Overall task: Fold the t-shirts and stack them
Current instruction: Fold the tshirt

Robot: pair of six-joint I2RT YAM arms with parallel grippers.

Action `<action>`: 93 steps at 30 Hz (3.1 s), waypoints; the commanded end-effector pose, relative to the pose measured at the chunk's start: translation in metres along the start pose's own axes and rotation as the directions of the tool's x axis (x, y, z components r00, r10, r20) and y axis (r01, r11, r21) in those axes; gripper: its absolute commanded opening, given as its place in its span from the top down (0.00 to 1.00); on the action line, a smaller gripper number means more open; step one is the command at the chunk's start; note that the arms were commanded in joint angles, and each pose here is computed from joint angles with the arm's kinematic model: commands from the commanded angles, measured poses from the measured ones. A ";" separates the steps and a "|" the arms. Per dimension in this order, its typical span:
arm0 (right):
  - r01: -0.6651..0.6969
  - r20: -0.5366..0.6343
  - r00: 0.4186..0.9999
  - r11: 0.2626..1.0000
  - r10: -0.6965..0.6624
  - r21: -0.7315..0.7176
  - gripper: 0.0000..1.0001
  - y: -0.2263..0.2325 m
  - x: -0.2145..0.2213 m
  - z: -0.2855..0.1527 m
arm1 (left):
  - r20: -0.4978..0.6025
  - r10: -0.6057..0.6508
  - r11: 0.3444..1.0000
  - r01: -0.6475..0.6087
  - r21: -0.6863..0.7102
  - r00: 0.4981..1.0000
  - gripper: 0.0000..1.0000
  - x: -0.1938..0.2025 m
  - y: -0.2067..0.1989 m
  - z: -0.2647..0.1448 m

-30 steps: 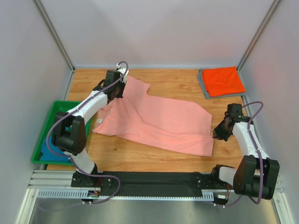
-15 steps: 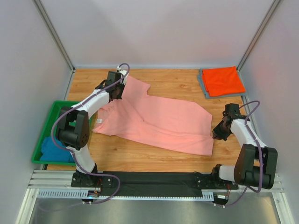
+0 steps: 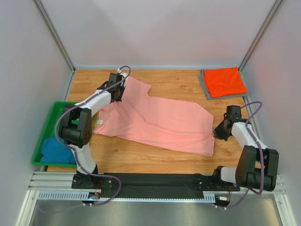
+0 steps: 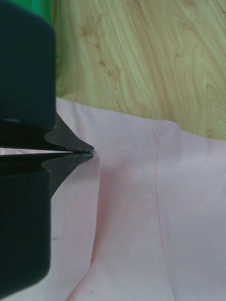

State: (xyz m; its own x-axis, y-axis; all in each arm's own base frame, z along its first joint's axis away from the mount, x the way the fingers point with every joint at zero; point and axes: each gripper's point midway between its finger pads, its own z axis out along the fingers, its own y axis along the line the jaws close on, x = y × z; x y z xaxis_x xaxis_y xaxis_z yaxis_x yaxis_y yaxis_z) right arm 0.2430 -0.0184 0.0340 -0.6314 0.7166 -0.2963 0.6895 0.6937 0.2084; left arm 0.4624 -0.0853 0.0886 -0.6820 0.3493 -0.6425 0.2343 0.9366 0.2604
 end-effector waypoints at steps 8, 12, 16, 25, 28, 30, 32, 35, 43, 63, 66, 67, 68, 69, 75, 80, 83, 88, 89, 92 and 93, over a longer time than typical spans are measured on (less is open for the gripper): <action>0.044 0.066 0.997 0.990 -0.035 -0.137 1.00 0.033 -0.022 0.009 | 0.016 -0.005 0.996 0.006 -0.092 1.000 1.00 -0.013 0.022 0.004; 0.053 0.075 0.996 0.993 -0.044 -0.110 0.99 0.030 -0.027 0.009 | 0.007 -0.011 0.995 0.011 -0.101 1.000 1.00 -0.014 0.024 0.007; 0.048 0.056 0.997 0.998 -0.045 -0.043 0.73 0.021 -0.028 0.005 | -0.010 -0.039 0.991 0.038 -0.126 0.999 0.91 -0.018 0.028 0.006; -0.024 -0.062 0.998 0.999 0.026 0.033 0.75 0.025 -0.009 -0.061 | -0.024 -0.224 0.974 0.222 -0.050 0.974 0.43 -0.066 0.026 -0.055; 0.005 -0.140 0.990 1.000 -0.007 -0.009 0.80 0.035 0.023 -0.053 | -0.069 -0.260 0.960 0.266 0.091 0.963 0.44 -0.055 -0.006 -0.074; 0.013 -0.146 0.989 0.998 -0.023 -0.065 0.81 0.048 0.033 -0.045 | -0.061 -0.278 0.947 0.284 0.147 0.959 0.44 -0.053 -0.017 -0.090; -0.012 -0.175 0.985 0.998 0.000 -0.069 0.82 0.045 0.044 -0.032 | -0.103 -0.269 0.941 0.284 0.183 0.958 0.45 -0.037 -0.029 -0.096; 0.046 -0.196 0.980 0.999 -0.045 0.002 0.84 0.031 0.057 -0.012 | -0.172 -0.255 0.928 0.291 0.232 0.952 0.45 -0.019 -0.040 -0.110; 0.189 -0.212 0.970 0.924 -0.122 0.333 0.88 -0.036 0.035 0.018 | -0.284 -0.210 0.929 0.281 0.239 0.935 0.47 0.017 -0.041 -0.141; 0.105 -0.150 0.988 0.898 -0.044 0.426 0.88 -0.051 -0.049 0.019 | -0.537 -0.221 0.868 0.415 0.272 0.814 0.52 0.143 -0.078 -0.180; 0.128 -0.163 0.984 0.901 -0.065 0.415 0.88 -0.047 -0.054 0.023 | -0.557 -0.213 0.869 0.416 0.268 0.803 0.52 0.152 -0.081 -0.177; 0.133 -0.166 0.984 0.905 -0.070 0.404 0.88 -0.043 -0.058 0.022 | -0.572 -0.202 0.872 0.412 0.264 0.795 0.52 0.157 -0.082 -0.173; 0.134 -0.178 0.982 0.907 -0.067 0.399 0.88 -0.041 -0.057 0.022 | -0.584 -0.193 0.875 0.408 0.262 0.789 0.52 0.160 -0.082 -0.172; 0.132 -0.184 0.981 0.911 -0.063 0.390 0.88 -0.039 -0.057 0.020 | -0.596 -0.186 0.875 0.407 0.262 0.782 0.52 0.163 -0.083 -0.171; 0.070 -0.189 0.982 0.944 -0.008 0.323 0.85 -0.023 -0.049 -0.010 | -0.610 -0.139 0.909 0.346 0.234 0.780 0.52 0.171 -0.073 -0.164; 0.036 -0.232 0.972 0.957 0.034 0.289 0.85 -0.022 -0.028 -0.016 | -0.640 -0.114 0.922 0.322 0.217 0.760 0.54 0.178 -0.071 -0.157; 0.025 -0.243 0.969 0.958 0.047 0.284 0.85 -0.024 -0.019 -0.012 | -0.650 -0.107 0.913 0.333 0.235 0.752 0.55 0.181 -0.076 -0.155; 0.038 -0.235 0.971 0.942 0.043 0.333 0.85 -0.039 -0.014 0.006 | -0.664 -0.090 0.912 0.329 0.244 0.743 0.63 0.186 -0.078 -0.150; 0.044 -0.234 0.971 0.938 0.040 0.345 0.85 -0.041 -0.014 0.009 | -0.667 -0.086 0.916 0.322 0.240 0.740 0.65 0.187 -0.077 -0.148; 0.061 -0.219 0.975 0.921 0.026 0.384 0.85 -0.050 -0.018 0.017 | -0.693 -0.083 0.916 0.328 0.230 0.716 0.82 0.194 -0.078 -0.144; 0.070 -0.206 0.978 0.911 0.017 0.407 0.85 -0.055 -0.022 0.018 | -0.703 -0.082 0.917 0.330 0.224 0.707 0.88 0.196 -0.078 -0.142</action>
State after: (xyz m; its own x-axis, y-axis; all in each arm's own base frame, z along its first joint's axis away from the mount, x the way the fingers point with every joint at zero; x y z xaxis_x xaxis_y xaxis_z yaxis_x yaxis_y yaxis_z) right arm 0.2162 -0.0554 0.0184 -0.6837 0.7296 -0.0161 0.7213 0.6723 -0.1662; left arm 0.2080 -0.0940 0.0481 -0.9896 0.1424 0.0226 0.1384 0.9821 -0.1276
